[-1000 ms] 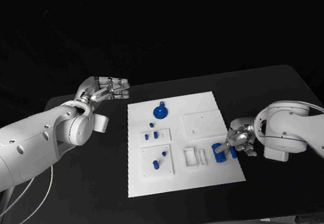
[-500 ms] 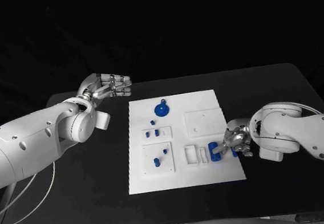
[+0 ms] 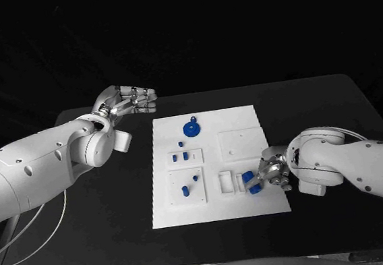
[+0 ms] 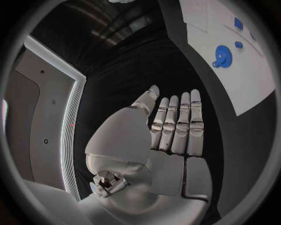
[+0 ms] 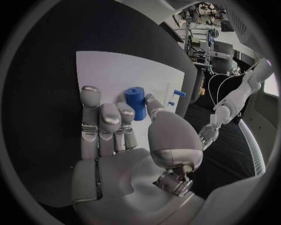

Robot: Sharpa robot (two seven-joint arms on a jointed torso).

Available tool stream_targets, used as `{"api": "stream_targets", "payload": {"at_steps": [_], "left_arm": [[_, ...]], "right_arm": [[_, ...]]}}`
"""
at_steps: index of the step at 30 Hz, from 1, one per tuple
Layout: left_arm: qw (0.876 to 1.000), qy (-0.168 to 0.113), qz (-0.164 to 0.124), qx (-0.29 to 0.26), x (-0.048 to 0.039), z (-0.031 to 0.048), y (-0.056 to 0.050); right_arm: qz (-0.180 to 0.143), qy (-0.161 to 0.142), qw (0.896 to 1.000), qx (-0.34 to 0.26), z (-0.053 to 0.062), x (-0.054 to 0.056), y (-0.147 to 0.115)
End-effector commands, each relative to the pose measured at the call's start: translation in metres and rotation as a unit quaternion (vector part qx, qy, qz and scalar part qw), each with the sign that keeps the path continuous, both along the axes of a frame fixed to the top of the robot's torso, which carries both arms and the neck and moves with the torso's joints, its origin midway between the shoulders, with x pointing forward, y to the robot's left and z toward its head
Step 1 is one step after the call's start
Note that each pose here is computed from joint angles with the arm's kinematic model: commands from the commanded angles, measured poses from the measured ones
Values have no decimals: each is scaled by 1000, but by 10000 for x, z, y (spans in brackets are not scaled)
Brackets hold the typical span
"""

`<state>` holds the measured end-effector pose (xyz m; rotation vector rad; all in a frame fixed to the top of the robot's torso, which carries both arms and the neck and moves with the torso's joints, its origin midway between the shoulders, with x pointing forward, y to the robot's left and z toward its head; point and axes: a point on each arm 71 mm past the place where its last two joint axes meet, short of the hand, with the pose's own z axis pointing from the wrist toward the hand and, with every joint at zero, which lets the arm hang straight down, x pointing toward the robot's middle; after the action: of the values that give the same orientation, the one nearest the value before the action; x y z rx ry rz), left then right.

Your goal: Assemble the parts on the task board

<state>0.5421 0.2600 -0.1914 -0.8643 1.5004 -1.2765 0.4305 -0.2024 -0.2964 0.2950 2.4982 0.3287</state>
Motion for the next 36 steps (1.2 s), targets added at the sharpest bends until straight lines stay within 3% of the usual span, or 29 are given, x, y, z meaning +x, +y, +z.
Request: {"api": "stream_targets", "payload": {"at_steps": [1, 20, 36], "left_arm": [[1000, -3, -11, -7, -5, 9, -35], [1000, -1, -12, -6, -5, 5, -34], [1000, 0, -12, -6, -4, 4, -33]], "right_arm": [[-4, 33, 999, -21, -200, -112, 7], [-22, 22, 1000, -3, -184, -115, 29], [-54, 19, 997, 48, 71, -98, 10]]}}
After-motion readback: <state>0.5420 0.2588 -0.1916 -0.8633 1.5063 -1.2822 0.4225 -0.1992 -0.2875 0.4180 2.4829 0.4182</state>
